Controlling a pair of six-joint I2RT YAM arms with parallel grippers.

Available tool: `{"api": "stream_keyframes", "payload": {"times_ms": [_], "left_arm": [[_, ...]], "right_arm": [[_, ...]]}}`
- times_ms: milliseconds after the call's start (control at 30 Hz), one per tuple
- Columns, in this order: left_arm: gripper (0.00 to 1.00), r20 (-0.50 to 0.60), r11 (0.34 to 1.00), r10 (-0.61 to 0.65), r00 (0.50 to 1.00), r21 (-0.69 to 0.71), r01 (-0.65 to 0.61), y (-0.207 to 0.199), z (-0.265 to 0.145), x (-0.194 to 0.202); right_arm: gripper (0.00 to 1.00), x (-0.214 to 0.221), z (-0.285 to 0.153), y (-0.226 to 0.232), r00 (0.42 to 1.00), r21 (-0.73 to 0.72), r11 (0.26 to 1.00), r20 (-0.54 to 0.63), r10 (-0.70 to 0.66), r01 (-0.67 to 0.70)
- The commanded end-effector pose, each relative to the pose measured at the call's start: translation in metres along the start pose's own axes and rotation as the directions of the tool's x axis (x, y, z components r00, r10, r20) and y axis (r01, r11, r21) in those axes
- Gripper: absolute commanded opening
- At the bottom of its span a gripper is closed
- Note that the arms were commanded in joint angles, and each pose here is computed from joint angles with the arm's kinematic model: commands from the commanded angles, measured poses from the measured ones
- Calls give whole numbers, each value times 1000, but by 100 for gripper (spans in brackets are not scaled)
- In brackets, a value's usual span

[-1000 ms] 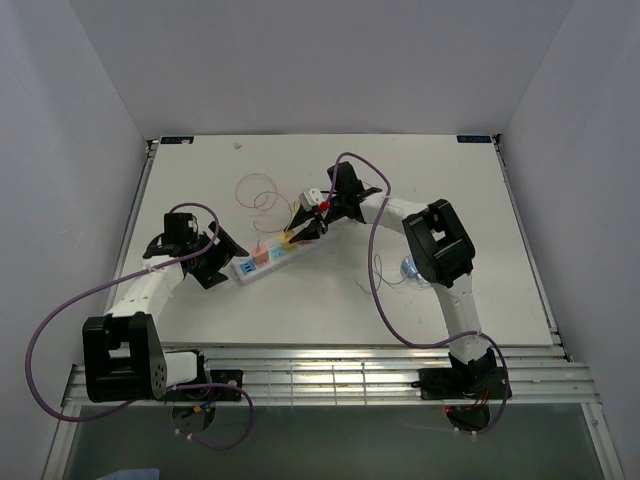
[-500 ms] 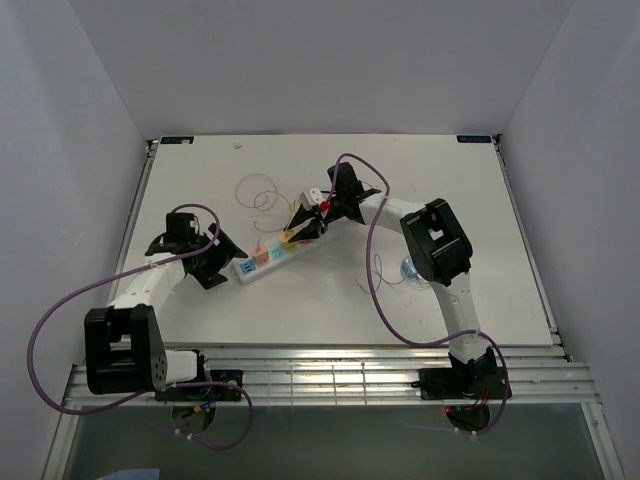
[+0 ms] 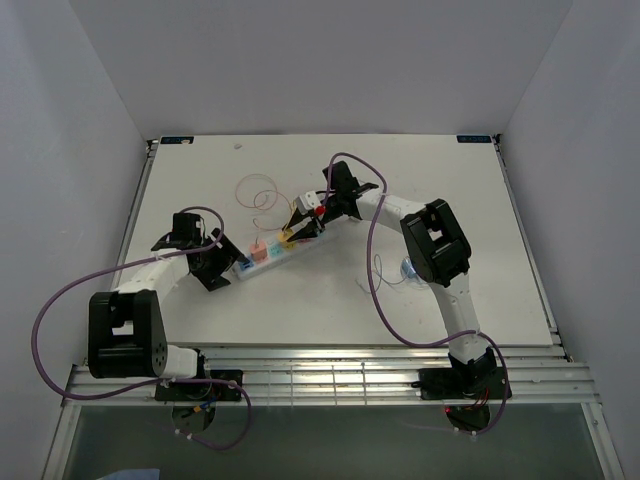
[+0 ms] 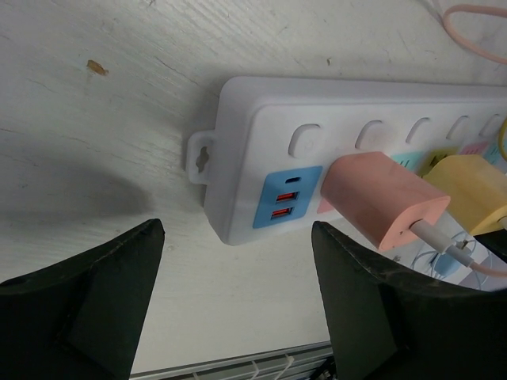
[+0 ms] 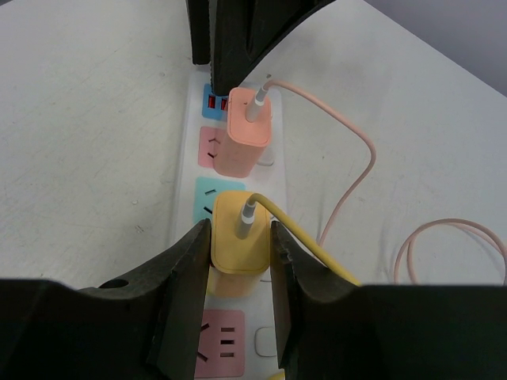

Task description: Insert the plug

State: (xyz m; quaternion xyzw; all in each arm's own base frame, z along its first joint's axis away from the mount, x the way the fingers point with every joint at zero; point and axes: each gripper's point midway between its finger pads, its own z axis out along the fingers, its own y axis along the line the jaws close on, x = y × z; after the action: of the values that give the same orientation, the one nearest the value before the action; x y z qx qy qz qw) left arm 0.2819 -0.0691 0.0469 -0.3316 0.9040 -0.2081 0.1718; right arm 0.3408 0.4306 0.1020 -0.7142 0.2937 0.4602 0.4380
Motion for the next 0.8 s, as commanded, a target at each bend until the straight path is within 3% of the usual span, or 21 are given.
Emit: {"api": "stream_keyframes", "payload": {"times_ms": [0, 467, 767], "left_arm": [[86, 56, 999, 18, 998, 26, -20, -14, -5, -16], [86, 77, 1000, 9, 997, 4, -9, -13, -6, -22], [86, 90, 998, 40, 995, 41, -43, -36, -2, -29]], "right_arm": [[8, 27, -6, 3, 992, 12, 1000, -125, 5, -4], [12, 53, -26, -6, 955, 102, 990, -271, 121, -97], [25, 60, -35, -4, 934, 130, 984, -320, 161, -125]]}}
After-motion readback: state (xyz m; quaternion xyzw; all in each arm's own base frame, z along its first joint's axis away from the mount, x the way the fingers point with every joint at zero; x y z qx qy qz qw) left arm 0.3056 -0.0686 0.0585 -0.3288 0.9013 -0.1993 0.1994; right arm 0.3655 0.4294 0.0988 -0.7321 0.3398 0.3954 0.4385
